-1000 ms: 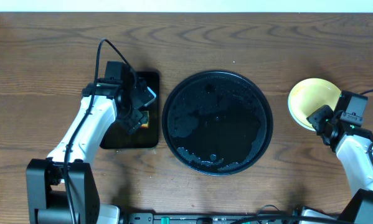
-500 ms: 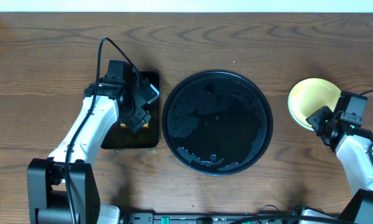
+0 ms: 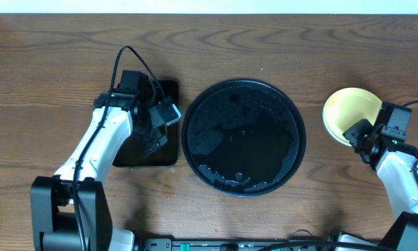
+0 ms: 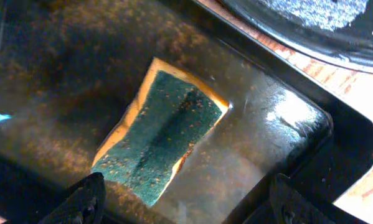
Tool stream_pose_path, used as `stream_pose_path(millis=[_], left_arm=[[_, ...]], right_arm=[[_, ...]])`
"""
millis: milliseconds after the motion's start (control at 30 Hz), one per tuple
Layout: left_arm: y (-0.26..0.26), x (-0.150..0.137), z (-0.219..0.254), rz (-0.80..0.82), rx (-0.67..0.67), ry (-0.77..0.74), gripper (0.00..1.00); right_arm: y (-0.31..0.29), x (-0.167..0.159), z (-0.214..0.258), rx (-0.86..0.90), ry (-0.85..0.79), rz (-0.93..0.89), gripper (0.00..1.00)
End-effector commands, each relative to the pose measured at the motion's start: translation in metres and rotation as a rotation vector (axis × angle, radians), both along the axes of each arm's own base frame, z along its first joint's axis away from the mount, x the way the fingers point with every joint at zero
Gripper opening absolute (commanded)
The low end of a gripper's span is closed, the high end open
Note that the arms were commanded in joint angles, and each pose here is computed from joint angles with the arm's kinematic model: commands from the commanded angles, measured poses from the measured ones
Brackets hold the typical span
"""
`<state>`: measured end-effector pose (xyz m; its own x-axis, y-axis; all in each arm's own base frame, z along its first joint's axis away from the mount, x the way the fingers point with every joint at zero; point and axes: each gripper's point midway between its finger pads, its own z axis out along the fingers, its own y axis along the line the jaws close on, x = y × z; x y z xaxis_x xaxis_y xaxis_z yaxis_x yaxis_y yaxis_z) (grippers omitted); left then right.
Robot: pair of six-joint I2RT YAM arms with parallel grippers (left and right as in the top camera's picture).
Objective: Clean dirty plates on tray and stack at the side
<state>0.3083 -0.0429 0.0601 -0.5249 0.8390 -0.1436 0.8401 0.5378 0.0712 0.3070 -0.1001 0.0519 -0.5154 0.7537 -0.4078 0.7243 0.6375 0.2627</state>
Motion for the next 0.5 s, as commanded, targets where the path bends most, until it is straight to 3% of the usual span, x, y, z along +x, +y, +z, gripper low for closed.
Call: stream_pose_path(millis=[0, 300, 467], left_arm=[[0.0043, -0.0018, -0.0115, -0.052, 0.024, 0.030, 0.84], [0.0034, 0.0047, -0.0121, -0.078, 0.024, 0.004, 0.72], [0.0032, 0.0070, -0.0119, -0.078, 0.024, -0.005, 0.72]], right_arm=[[0.0036, -0.0004, 0.0006, -0.002, 0.001, 0.020, 0.53], [0.0036, -0.0007, 0.0004, -0.002, 0.003, 0.020, 0.53], [0.0036, -0.0006, 0.0005, -0.002, 0.002, 0.020, 0.53]])
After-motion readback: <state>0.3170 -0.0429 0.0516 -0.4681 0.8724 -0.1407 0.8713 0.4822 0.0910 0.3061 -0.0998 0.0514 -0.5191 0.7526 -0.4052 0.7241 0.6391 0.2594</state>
